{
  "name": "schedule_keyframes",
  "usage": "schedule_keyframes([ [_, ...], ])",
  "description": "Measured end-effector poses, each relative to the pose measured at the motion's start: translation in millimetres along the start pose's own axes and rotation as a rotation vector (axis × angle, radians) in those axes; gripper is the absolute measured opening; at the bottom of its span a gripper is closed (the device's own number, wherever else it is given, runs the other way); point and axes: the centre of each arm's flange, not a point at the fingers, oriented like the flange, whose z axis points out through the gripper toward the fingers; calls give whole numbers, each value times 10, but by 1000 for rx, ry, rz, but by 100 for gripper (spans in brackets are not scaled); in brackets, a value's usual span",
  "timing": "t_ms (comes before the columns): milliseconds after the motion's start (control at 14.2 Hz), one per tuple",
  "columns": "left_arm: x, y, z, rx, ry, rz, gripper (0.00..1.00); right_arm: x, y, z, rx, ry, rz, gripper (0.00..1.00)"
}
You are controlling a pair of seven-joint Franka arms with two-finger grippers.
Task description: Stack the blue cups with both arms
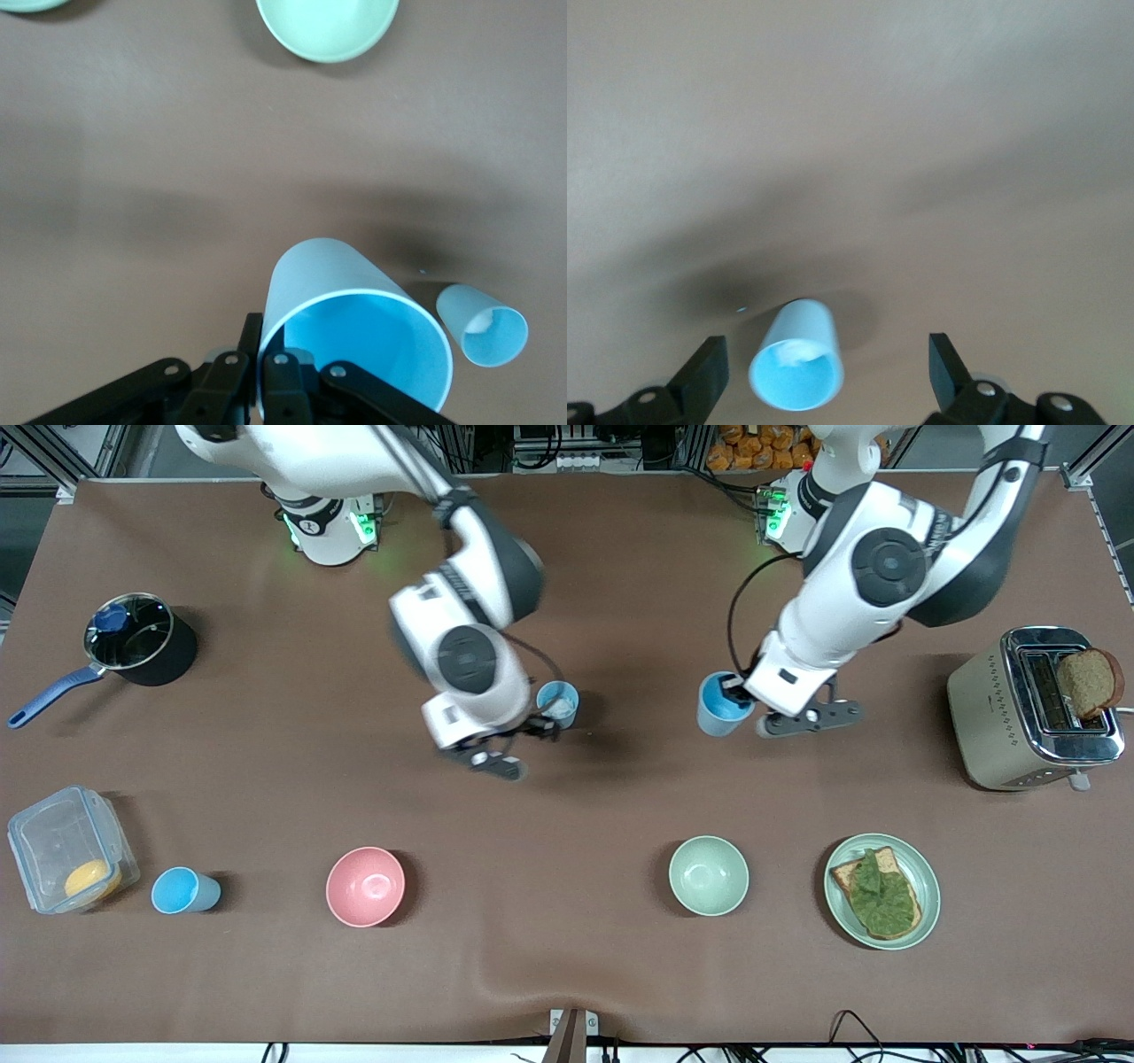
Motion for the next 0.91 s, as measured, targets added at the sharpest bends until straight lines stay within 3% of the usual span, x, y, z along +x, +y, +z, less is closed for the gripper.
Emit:
schedule_keyframes([
  [492,-755,1243,480,-17,-108,-19,3,968,1644,-941,38,-27,-132,100],
  [704,-803,1608,816,-3,-129,-44,3,1242,2445,-1287,67,-20,-200,100],
  [915,-842,1827,1260,37,-137,-31,3,1275,3074,-1636,81,-14,-232,100],
])
